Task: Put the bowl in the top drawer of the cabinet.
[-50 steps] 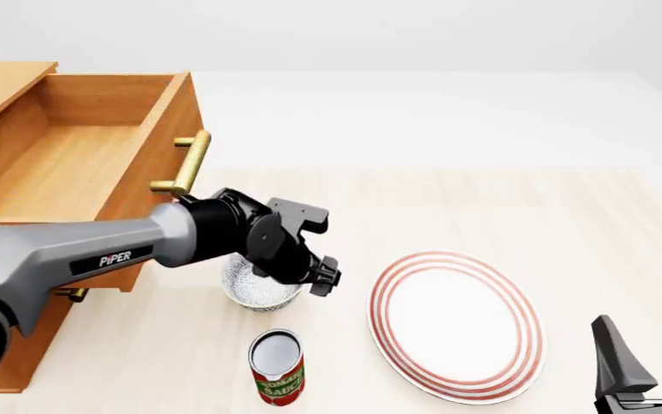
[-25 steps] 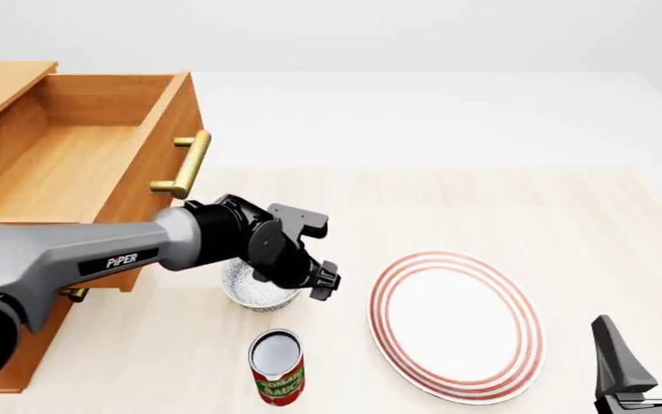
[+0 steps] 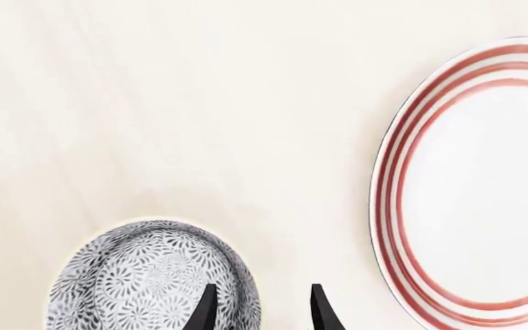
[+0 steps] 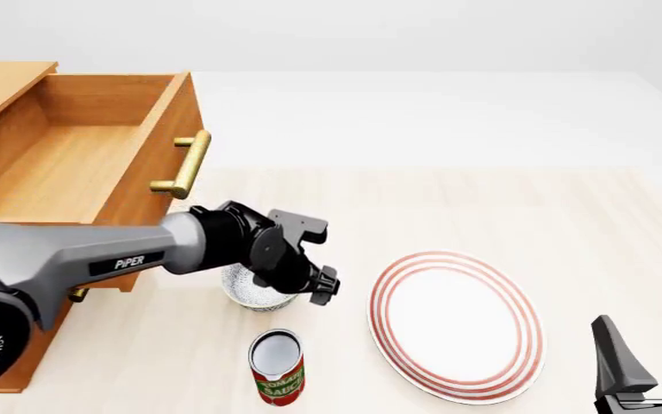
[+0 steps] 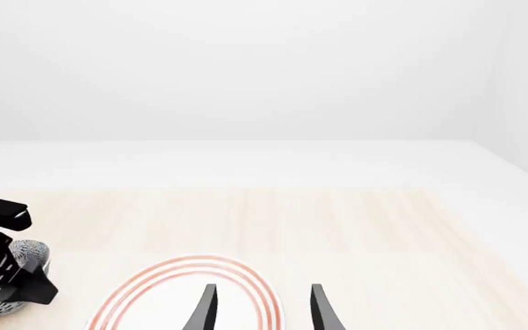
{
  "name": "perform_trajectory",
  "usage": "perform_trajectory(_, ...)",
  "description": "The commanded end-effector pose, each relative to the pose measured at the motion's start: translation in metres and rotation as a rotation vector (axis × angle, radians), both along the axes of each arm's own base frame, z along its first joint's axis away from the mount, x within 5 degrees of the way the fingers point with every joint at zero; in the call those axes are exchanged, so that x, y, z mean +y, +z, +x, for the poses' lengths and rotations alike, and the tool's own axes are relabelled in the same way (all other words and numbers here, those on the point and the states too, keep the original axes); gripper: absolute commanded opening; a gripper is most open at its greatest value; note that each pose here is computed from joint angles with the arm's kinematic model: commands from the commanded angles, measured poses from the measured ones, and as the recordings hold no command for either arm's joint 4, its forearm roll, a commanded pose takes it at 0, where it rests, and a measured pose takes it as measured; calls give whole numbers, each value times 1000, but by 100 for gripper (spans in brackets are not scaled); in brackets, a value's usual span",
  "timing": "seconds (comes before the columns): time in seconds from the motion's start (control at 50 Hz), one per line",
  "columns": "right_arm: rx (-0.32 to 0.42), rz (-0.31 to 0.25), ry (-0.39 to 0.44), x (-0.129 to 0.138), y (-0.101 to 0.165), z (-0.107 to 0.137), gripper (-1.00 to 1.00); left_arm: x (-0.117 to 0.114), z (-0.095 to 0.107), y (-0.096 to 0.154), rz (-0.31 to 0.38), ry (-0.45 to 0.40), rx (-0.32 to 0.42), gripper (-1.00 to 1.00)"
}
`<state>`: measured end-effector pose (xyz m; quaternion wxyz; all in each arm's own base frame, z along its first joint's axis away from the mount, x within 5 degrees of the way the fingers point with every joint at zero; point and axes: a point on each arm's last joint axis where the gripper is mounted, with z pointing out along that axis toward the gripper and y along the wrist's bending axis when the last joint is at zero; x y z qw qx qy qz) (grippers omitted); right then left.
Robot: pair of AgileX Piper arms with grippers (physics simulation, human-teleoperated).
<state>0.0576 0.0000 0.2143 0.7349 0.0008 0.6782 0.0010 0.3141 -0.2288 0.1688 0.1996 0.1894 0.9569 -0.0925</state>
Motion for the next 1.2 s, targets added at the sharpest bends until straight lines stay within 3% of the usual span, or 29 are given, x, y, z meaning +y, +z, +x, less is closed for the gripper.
perform_trajectory(0.02, 0, 0, 0, 0, 0, 0, 100, 0, 0, -6, 2, 4, 5, 100)
perform_trajectory(0.38, 0, 0, 0, 0, 0, 0, 100, 2, 2, -12, 5, 8, 7, 100)
perform_trajectory(0.4, 0, 0, 0, 0, 0, 0, 100, 6, 7, -10, 7, 11, 1, -100)
perform_trajectory(0.76, 0, 0, 0, 0, 0, 0, 100, 7, 8, -1, 15, 1, 0, -100)
perform_trajectory(0.84, 0, 0, 0, 0, 0, 0, 100, 5, 9, 7, 13, -10, -9, -100)
perform_trajectory(0.92, 0, 0, 0, 0, 0, 0, 100, 0, 13, 36, 7, -50, -51, -100)
perform_trajectory(1.2, 0, 0, 0, 0, 0, 0, 100, -4, 10, 61, 7, -104, -86, -100)
